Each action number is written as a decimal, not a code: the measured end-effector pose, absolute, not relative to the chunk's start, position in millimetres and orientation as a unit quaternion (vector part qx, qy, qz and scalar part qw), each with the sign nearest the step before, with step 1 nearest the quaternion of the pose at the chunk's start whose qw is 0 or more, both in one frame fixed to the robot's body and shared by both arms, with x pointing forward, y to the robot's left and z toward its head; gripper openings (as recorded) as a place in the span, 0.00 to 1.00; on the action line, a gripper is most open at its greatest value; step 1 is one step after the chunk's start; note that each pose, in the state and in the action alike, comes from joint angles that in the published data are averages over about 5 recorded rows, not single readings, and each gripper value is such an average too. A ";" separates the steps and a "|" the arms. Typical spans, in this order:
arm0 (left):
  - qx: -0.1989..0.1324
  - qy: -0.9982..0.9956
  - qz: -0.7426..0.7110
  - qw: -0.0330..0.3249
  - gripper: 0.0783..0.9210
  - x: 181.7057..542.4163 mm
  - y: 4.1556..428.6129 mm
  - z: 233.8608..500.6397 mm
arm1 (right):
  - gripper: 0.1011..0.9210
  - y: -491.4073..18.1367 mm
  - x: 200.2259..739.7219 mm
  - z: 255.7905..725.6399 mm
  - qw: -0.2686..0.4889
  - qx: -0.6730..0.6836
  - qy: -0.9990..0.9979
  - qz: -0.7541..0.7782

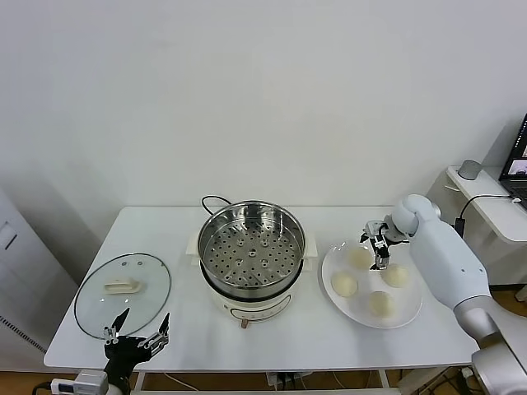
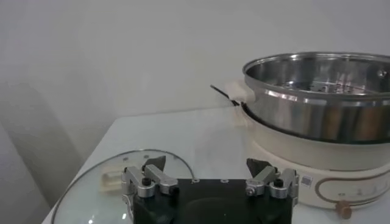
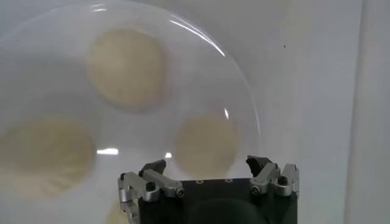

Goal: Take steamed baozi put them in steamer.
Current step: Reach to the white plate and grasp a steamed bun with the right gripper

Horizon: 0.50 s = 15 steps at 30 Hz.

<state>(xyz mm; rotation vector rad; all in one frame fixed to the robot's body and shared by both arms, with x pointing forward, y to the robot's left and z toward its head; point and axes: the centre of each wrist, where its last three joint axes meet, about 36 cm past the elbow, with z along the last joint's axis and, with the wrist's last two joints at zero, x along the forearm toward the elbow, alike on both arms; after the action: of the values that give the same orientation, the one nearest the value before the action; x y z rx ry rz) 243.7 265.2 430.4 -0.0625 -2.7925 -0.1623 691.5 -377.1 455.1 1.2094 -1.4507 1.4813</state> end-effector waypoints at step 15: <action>-0.022 -0.983 -0.058 0.172 0.88 244.1 265.3 429.8 | 0.77 -371.5 696.9 449.6 0.365 0.467 -0.570 0.570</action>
<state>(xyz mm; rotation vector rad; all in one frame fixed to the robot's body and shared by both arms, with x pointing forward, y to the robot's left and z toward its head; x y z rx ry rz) 244.1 265.3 429.8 -0.0625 -2.7901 -0.1645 696.9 -371.5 449.6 1.2005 -1.4646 1.4650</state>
